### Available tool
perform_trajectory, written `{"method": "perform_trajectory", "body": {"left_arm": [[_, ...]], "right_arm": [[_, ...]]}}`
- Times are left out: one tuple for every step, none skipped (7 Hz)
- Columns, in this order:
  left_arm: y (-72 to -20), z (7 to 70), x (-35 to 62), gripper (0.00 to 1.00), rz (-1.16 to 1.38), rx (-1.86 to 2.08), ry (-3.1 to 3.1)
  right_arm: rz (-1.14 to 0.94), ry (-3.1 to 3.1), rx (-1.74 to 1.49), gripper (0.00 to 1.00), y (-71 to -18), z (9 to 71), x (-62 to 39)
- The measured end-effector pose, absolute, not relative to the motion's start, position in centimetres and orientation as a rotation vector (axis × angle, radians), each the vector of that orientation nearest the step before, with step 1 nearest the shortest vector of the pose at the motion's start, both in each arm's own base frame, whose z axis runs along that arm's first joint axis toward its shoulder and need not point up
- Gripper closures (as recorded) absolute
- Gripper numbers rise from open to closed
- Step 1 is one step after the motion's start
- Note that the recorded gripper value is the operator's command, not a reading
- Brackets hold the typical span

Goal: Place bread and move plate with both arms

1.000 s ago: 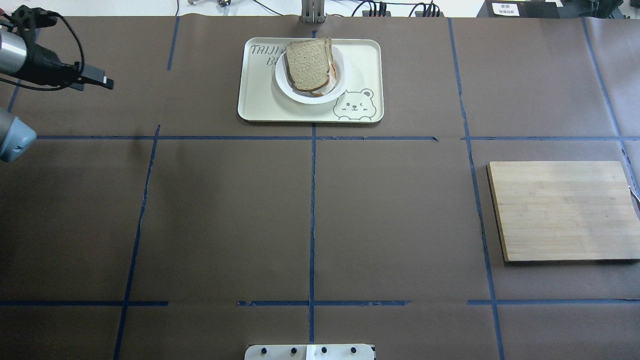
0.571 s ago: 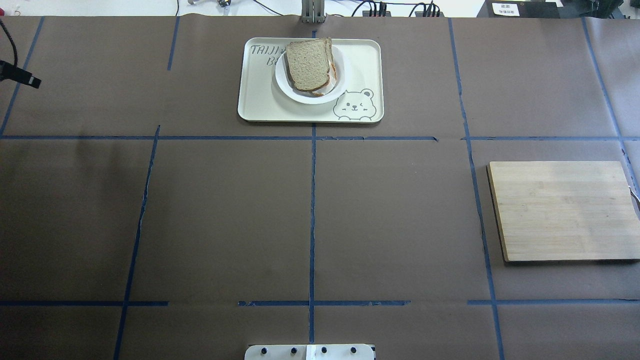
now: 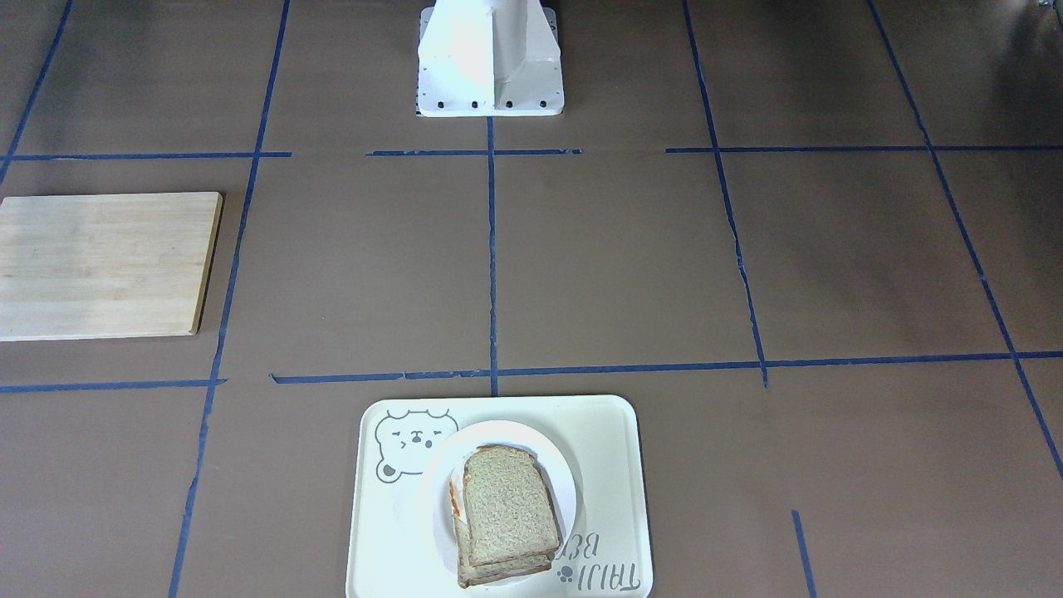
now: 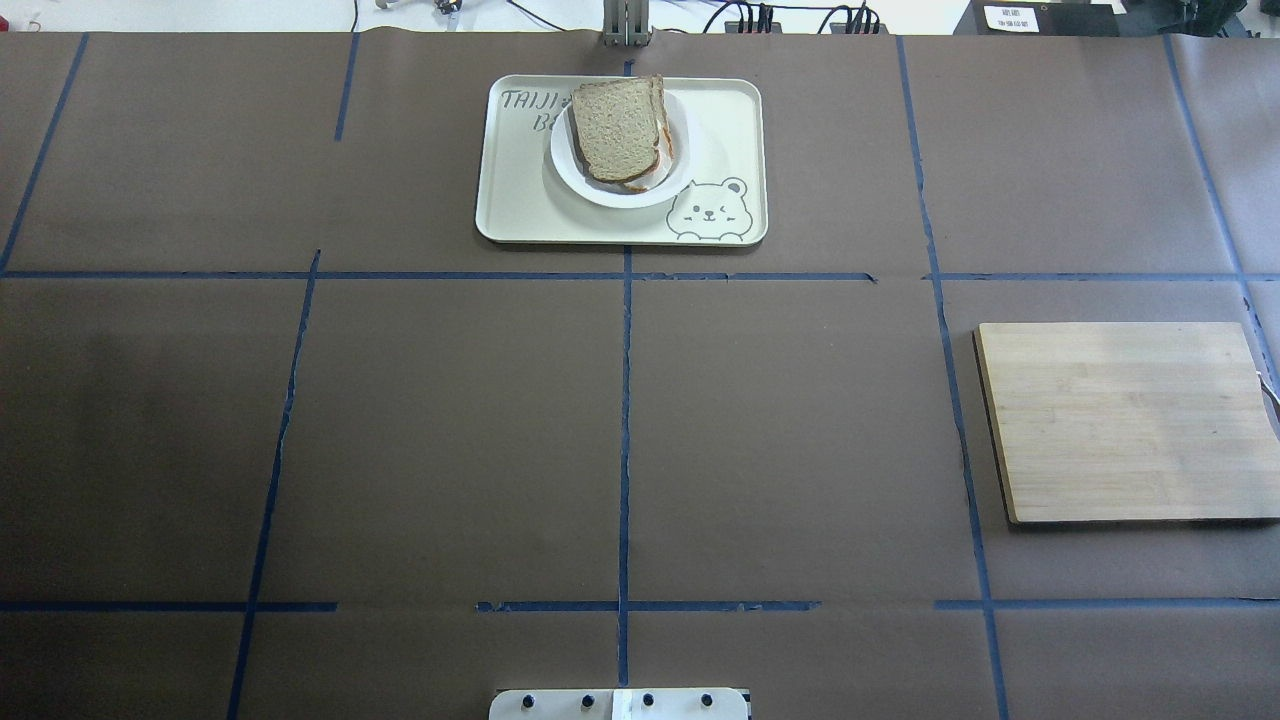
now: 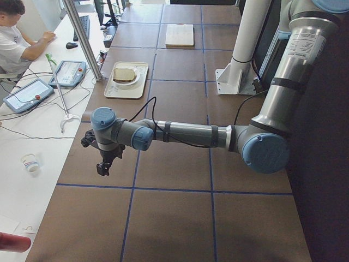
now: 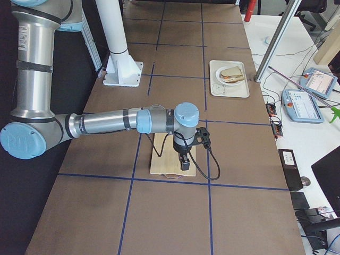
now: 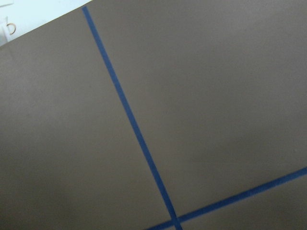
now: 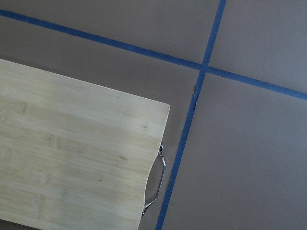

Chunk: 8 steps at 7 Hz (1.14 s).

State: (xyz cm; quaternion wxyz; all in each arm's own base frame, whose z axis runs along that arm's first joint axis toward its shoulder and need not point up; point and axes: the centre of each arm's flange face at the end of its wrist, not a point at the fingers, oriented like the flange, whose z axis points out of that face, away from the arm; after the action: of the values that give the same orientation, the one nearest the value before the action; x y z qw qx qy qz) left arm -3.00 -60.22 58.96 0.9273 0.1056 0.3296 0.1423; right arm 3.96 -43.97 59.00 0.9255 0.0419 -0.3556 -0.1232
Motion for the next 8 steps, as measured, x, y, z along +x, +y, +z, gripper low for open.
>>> {"method": "perform_trajectory", "body": {"left_arm": [[-55.1, 59.4, -3.9, 0.00, 0.265, 0.154, 0.676], [-50.2, 60.6, -4.3, 0.00, 0.247, 0.111, 0.684], [-46.9, 61.6, -4.5, 0.00, 0.237, 0.086, 0.694], [-45.2, 62.1, -4.7, 0.00, 0.231, 0.076, 0.701], [-44.4, 62.3, -4.9, 0.00, 0.225, 0.071, 0.706], [-44.0, 62.6, -4.9, 0.00, 0.219, 0.065, 0.710], [-43.8, 62.8, -5.0, 0.00, 0.213, 0.059, 0.711], [-43.7, 62.7, -5.1, 0.00, 0.211, 0.061, 0.708]], "right_arm": [[-0.253, -0.730, 0.085, 0.00, -44.0, 59.0, 4.0], [-0.252, -0.730, 0.083, 0.00, -43.9, 59.2, 4.0], [-0.249, -0.730, 0.078, 0.00, -43.8, 59.4, 4.0], [-0.247, -0.730, 0.073, 0.00, -43.6, 59.6, 4.0], [-0.246, -0.730, 0.070, 0.00, -43.5, 59.7, 4.0], [-0.245, -0.731, 0.068, 0.00, -43.5, 59.8, 4.0], [-0.245, -0.731, 0.067, 0.00, -43.5, 59.8, 4.0], [-0.245, -0.732, 0.067, 0.00, -43.5, 59.8, 4.0]]}}
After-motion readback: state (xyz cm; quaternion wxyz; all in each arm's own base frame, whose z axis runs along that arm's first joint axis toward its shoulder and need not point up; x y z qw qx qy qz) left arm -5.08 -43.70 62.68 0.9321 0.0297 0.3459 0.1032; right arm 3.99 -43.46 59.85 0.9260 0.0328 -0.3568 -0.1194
